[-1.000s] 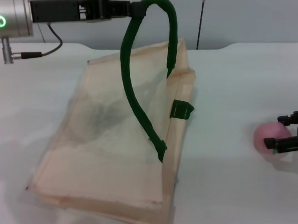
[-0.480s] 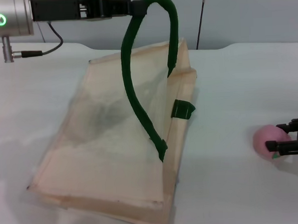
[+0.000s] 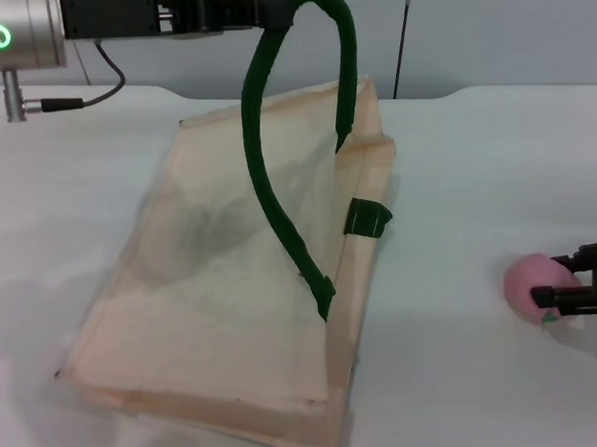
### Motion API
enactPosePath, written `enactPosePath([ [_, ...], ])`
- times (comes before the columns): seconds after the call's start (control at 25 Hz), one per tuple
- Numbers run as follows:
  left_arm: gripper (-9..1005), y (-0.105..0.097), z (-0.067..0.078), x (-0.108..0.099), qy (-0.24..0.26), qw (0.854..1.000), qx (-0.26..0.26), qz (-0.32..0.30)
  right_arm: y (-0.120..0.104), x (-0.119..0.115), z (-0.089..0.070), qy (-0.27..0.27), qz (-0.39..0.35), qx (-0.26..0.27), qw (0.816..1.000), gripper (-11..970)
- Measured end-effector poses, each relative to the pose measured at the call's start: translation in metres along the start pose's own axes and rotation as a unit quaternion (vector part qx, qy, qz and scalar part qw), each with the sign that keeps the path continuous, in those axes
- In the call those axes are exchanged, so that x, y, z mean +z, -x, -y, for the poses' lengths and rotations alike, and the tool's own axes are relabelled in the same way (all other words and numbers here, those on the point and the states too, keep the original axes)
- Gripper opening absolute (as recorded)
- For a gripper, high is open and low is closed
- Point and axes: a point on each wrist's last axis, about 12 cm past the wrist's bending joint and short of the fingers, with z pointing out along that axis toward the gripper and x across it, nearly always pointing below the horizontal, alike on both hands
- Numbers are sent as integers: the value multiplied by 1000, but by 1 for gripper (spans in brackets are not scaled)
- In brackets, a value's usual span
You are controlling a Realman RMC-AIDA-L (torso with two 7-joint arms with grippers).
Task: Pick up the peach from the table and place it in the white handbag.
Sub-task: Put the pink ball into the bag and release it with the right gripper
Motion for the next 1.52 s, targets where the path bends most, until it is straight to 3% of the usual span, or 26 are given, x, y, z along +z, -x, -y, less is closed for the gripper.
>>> enactPosePath([
  [0.52, 114, 1, 0, -2, -2, 1000, 0, -1, 5, -2, -2, 10, 10, -7, 1000, 472],
  [1.52, 114, 1, 1, -2, -2, 1000, 1, -1, 13, -7, 0, 2, 46, -19, 999, 447],
])
